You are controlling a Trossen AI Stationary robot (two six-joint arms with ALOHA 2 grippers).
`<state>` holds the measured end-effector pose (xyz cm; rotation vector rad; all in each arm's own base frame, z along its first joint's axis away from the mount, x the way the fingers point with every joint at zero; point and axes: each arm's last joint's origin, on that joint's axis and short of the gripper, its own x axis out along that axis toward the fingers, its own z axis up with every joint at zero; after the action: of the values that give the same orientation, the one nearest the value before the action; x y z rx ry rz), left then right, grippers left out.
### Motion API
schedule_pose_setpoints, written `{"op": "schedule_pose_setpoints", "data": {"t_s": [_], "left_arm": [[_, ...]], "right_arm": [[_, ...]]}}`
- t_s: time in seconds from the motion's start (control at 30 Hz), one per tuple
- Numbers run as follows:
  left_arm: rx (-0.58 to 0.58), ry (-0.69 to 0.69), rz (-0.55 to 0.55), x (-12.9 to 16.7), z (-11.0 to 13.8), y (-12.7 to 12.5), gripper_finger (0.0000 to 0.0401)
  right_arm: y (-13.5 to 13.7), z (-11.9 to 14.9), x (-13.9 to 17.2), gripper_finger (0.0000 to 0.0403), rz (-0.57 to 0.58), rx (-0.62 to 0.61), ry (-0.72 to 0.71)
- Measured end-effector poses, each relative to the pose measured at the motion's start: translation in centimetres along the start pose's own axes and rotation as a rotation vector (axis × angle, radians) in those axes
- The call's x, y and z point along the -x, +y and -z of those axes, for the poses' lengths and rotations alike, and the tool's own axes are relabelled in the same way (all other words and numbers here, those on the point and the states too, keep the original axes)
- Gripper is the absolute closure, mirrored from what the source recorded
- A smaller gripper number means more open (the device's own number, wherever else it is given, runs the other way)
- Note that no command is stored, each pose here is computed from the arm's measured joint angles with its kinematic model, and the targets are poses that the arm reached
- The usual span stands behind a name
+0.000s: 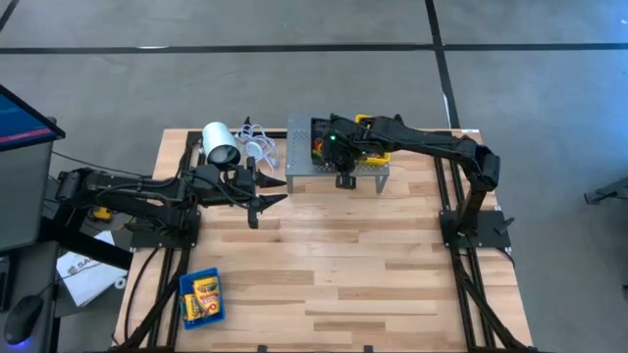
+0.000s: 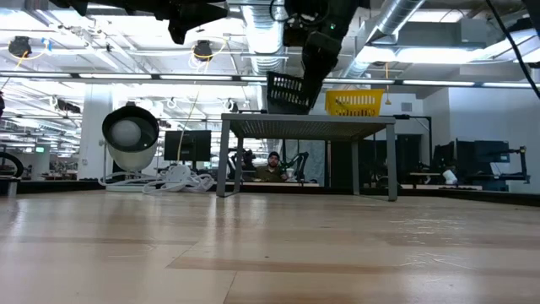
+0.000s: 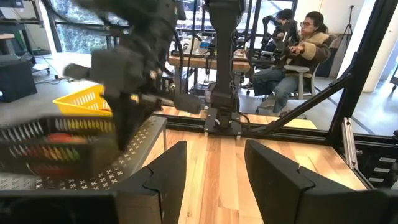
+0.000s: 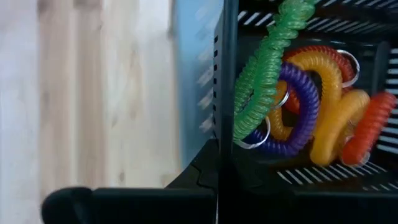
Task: Pick & Place Office Desk Supplies
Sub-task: Put the black basket filled with spring rubber band on the shelf
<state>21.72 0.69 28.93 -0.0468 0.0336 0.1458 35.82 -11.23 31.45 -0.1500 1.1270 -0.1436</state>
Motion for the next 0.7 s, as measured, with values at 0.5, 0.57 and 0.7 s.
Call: {"op": "schedule_pose_setpoints", "data": {"t_s": [0.5, 0.57, 0.7], "left_arm": [[-0.021, 0.02, 0.0, 0.0, 0.2, 0.0, 0.0242], [-0.021, 0.021, 0.0, 0.0, 0.2, 0.0, 0.0242], [-0.021, 0.02, 0.0, 0.0, 0.2, 0.0, 0.0242]], "right_arm": [[0.2, -0.5, -1.7, 0.0403, 0.04, 0.017, 0.102], [-0.1, -0.6, -1.5, 0.0403, 0.041, 0.01, 0.099], [-0.1, -0.6, -1.0, 0.0398, 0.037, -0.006, 0.111]]}}
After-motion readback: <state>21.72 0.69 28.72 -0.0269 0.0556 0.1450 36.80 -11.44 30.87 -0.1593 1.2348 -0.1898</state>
